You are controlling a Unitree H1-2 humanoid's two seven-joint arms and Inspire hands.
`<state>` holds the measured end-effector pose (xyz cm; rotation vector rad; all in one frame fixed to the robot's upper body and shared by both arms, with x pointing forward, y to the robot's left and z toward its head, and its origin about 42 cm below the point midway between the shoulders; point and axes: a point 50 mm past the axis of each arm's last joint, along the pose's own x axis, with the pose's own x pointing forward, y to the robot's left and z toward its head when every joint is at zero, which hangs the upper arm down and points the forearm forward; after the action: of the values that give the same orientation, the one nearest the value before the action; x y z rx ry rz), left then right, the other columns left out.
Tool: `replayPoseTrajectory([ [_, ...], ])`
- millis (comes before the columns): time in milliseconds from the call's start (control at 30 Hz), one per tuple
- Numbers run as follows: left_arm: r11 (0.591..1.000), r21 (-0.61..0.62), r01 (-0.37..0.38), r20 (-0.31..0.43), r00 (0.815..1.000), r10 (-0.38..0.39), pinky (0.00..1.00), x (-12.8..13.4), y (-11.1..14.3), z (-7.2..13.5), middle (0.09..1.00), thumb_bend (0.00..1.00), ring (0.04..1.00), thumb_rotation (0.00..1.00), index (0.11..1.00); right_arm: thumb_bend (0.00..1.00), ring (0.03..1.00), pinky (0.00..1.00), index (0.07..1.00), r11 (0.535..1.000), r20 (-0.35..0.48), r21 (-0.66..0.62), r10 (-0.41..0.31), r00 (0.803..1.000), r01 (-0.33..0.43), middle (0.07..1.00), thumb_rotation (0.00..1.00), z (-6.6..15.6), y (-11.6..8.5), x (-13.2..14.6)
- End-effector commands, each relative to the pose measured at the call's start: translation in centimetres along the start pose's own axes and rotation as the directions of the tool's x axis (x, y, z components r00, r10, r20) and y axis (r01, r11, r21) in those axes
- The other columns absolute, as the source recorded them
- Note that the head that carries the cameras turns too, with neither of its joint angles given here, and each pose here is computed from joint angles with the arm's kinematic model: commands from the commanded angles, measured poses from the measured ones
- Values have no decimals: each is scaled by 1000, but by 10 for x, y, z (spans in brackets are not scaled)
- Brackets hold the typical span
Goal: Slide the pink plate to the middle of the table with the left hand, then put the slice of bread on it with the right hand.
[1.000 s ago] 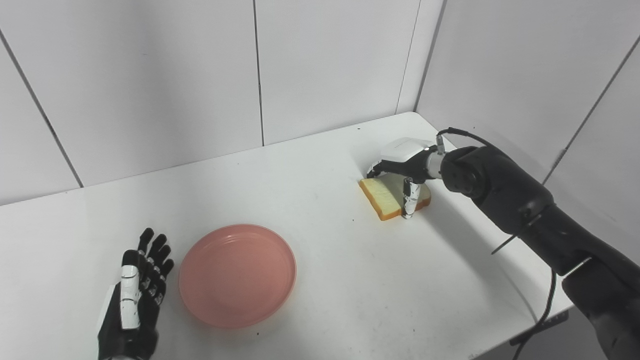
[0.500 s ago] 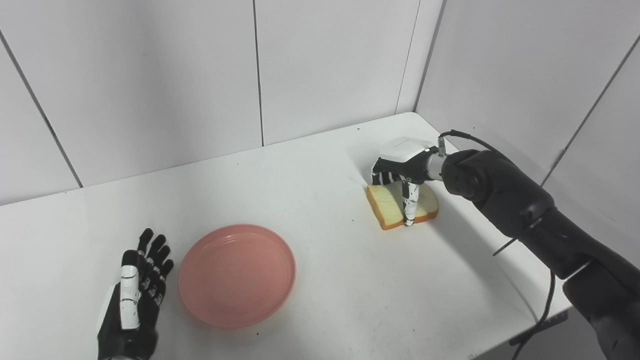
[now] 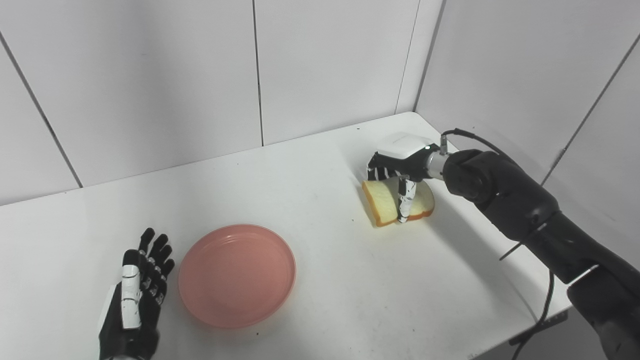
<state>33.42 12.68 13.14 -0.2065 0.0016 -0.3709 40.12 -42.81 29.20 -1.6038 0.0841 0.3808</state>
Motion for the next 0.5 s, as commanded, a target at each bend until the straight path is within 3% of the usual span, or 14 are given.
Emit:
replayPoseTrajectory([
  [0, 1000, 8, 11, 43, 999, -11, 998, 3, -7, 11, 974, 767, 987, 1000, 969, 528, 456, 401, 487, 995, 10, -36, -91, 996, 91, 491, 0, 0, -40, -11],
  [367, 1000, -2, -5, 58, 998, 5, 983, 6, -13, 8, 974, 737, 983, 1000, 973, 525, 454, 401, 522, 990, 70, -2, -138, 988, 138, 457, 0, 26, -66, -21],
  [467, 1000, 5, -4, 57, 998, 4, 980, 8, -15, 7, 973, 733, 981, 1000, 973, 525, 443, 383, 520, 986, 126, 1, -163, 979, 164, 456, 0, 36, -71, -22],
])
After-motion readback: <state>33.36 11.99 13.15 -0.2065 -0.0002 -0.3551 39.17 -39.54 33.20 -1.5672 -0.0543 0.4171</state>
